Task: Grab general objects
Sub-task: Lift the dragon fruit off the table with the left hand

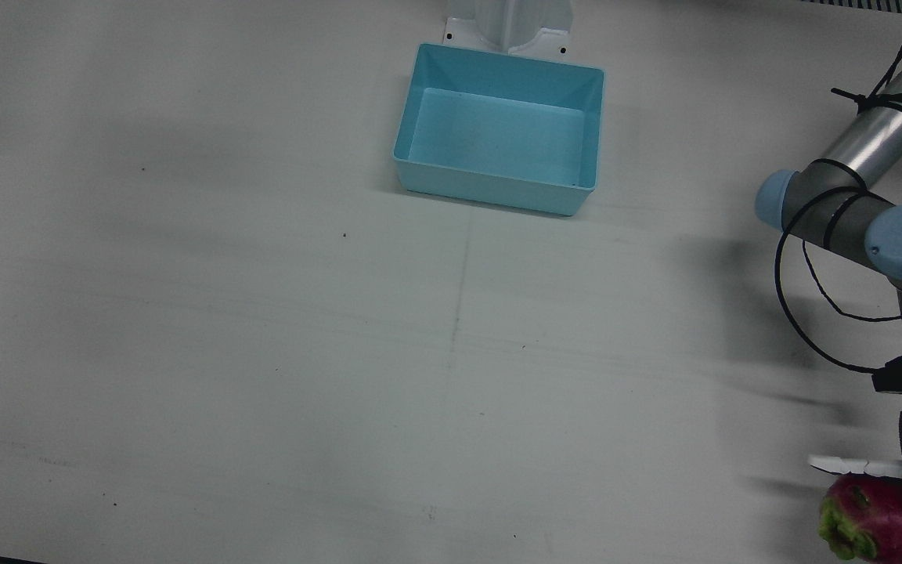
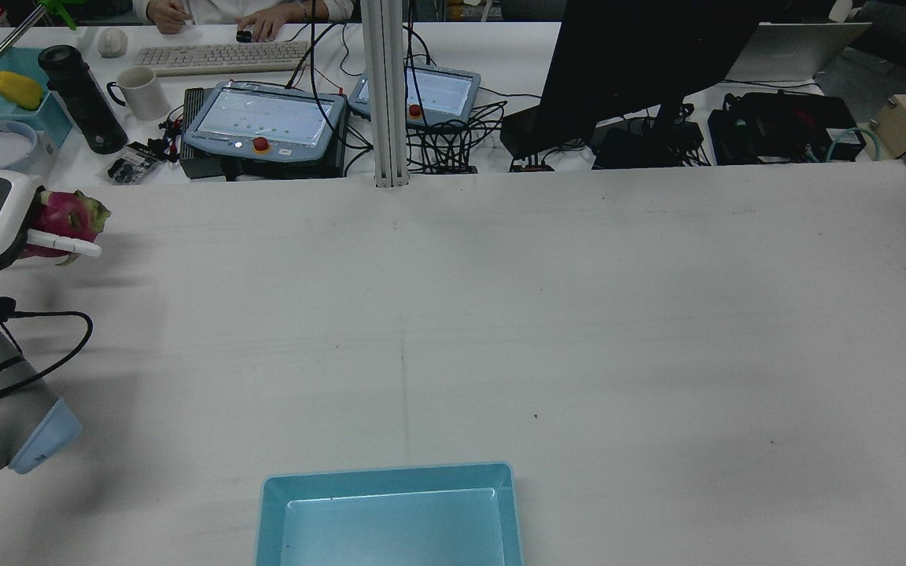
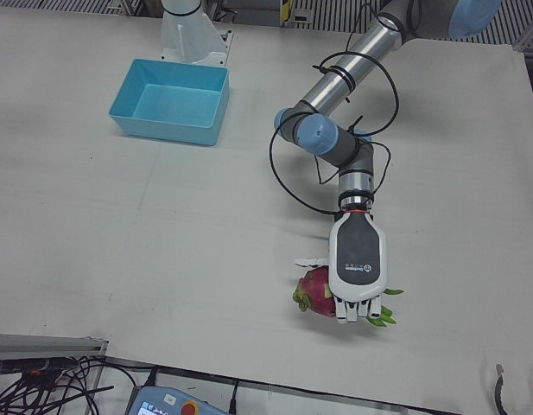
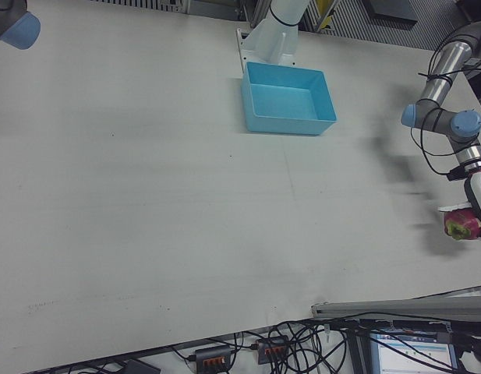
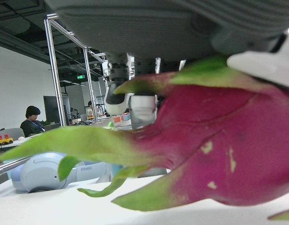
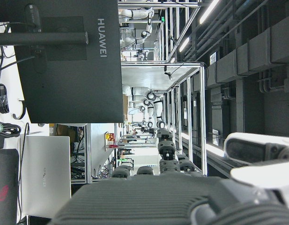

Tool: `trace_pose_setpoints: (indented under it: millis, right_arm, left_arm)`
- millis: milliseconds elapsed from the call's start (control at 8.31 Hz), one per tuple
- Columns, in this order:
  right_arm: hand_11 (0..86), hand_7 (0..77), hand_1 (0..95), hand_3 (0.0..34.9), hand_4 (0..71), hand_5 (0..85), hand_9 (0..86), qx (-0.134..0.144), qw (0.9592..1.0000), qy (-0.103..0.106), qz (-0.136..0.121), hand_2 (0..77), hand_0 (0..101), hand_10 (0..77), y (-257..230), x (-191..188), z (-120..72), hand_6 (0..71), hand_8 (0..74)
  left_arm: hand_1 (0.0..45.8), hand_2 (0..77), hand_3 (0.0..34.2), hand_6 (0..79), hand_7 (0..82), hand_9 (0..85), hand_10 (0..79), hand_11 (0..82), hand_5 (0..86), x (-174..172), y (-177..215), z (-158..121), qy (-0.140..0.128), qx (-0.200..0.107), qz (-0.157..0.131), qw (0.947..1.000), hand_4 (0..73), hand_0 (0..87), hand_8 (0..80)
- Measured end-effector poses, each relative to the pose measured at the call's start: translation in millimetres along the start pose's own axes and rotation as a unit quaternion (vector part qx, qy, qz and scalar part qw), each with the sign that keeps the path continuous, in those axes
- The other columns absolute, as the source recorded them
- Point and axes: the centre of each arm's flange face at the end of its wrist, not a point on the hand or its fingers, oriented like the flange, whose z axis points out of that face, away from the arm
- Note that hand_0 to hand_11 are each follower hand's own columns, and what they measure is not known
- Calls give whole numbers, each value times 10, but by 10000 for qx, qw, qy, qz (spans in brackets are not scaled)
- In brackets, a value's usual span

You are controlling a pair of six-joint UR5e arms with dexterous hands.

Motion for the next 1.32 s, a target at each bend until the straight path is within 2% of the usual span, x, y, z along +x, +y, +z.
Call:
trace_pose_setpoints:
  millis: [120, 241, 361, 481, 602, 722, 843, 963, 1083, 1324]
  right_arm:
    - [5, 0, 65, 0, 0, 0, 5, 0, 10000, 0, 0, 747, 0, 0, 0, 0, 0, 0, 0]
    - [5, 0, 65, 0, 0, 0, 5, 0, 10000, 0, 1, 747, 0, 0, 0, 0, 0, 0, 0]
    - [5, 0, 65, 0, 0, 0, 5, 0, 10000, 0, 0, 747, 0, 0, 0, 0, 0, 0, 0]
    - [5, 0, 65, 0, 0, 0, 5, 0, 10000, 0, -2, 747, 0, 0, 0, 0, 0, 0, 0]
    - [5, 0, 65, 0, 0, 0, 5, 0, 10000, 0, -4, 747, 0, 0, 0, 0, 0, 0, 0]
    - [5, 0, 65, 0, 0, 0, 5, 0, 10000, 0, -4, 747, 0, 0, 0, 0, 0, 0, 0]
    - [5, 0, 65, 0, 0, 0, 5, 0, 10000, 0, -4, 747, 0, 0, 0, 0, 0, 0, 0]
    - [5, 0, 65, 0, 0, 0, 5, 0, 10000, 0, -2, 747, 0, 0, 0, 0, 0, 0, 0]
    - [5, 0, 65, 0, 0, 0, 5, 0, 10000, 0, -2, 747, 0, 0, 0, 0, 0, 0, 0]
    - [5, 0, 65, 0, 0, 0, 5, 0, 10000, 0, -4, 747, 0, 0, 0, 0, 0, 0, 0]
  left_arm:
    - [0, 27, 0, 469, 556, 638, 207, 709, 436, 260, -134, -30, 101, 56, -313, 9994, 224, 0, 529]
    - [0, 27, 0, 425, 578, 638, 202, 704, 442, 535, -256, -72, 255, 61, -648, 9976, 202, 0, 447]
    - [0, 27, 0, 420, 578, 644, 202, 704, 442, 847, -337, -143, 469, -97, -931, 9945, 202, 1, 436]
    - [0, 22, 0, 415, 584, 644, 202, 704, 442, 1145, -427, -206, 720, -386, -1144, 9901, 202, 1, 431]
    - [0, 22, 0, 415, 589, 644, 202, 704, 442, 1459, -551, -256, 1064, -816, -1333, 9820, 202, 0, 425]
    - [0, 22, 0, 415, 589, 644, 202, 704, 442, 1689, -623, -291, 1363, -1256, -1554, 9703, 202, 0, 425]
    - [0, 22, 0, 415, 589, 649, 207, 704, 436, 1849, -639, -314, 1612, -1663, -1929, 9535, 207, 0, 415]
    - [0, 22, 0, 415, 589, 649, 207, 704, 431, 1960, -621, -329, 1829, -2015, -2308, 9342, 224, 18, 415]
    - [0, 22, 0, 415, 589, 649, 207, 704, 425, 2069, -594, -366, 2023, -2354, -2536, 9162, 240, 84, 415]
    - [0, 22, 0, 415, 595, 649, 202, 704, 420, 2440, -558, -634, 2439, -3078, -2684, 8796, 251, 105, 409]
